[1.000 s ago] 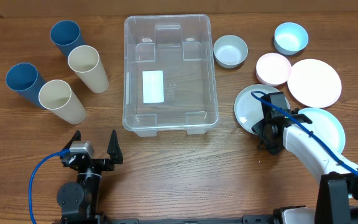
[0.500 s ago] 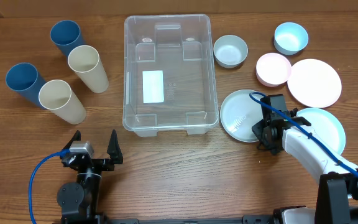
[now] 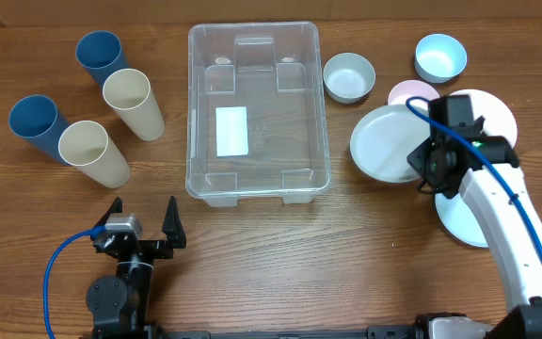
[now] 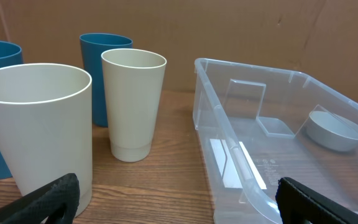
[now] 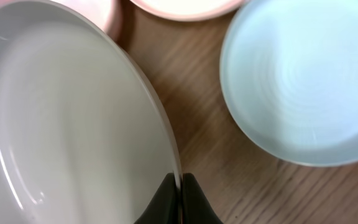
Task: Pack container
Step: 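Lift the white plate and lower it into the clear bin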
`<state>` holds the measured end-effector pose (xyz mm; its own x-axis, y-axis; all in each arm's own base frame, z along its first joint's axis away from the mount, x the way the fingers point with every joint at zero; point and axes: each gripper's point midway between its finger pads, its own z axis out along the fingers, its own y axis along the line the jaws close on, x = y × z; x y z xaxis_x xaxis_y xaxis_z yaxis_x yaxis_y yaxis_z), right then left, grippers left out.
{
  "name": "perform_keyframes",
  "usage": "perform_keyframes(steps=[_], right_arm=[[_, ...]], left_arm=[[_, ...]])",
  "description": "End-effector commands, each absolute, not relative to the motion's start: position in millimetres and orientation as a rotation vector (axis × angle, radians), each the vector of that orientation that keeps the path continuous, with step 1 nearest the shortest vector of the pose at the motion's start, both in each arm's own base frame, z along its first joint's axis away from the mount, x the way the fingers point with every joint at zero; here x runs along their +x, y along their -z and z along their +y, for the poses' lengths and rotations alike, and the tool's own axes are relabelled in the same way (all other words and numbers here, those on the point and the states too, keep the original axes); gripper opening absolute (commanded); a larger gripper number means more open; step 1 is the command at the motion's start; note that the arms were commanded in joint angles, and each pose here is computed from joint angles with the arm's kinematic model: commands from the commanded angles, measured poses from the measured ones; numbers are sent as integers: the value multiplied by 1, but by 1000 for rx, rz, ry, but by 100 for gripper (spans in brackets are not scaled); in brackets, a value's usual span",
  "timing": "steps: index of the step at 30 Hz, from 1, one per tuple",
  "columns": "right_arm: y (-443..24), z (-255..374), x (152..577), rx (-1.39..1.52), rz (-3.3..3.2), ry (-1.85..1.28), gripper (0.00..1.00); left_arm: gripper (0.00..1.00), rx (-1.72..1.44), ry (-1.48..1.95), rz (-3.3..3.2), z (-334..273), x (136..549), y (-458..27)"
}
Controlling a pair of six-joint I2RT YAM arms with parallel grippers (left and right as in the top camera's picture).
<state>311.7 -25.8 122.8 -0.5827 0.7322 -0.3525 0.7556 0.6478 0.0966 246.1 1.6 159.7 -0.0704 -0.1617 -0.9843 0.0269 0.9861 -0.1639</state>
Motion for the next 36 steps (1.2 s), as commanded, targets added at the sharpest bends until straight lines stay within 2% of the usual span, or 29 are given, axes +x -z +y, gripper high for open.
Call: perform_keyframes(steps=[1,7,9,16,23,30,36], right_arm=[[-186,-28,331,1014,2415,39,4],[-257,10,350,738,2364,-181,4],[-272,40,356,601,2365,-304,4],[-282,160,361,247,2360,-548,4],[-208,229,369,121,2532,-515,4],[-136,234,375,130,2696,-405,4],[-97,229,372,137,2780,-318,4]], left_arm=[[100,-118,155,1631,4,246,-160],[100,-118,155,1631,4,246,-160],[100,-118,155,1631,4,246,-160],[100,-118,155,1631,4,246,-160],[100,-118,155,1631,4,246,-160],[100,-118,155,1631,4,246,-160],[100,-118,155,1631,4,246,-160]])
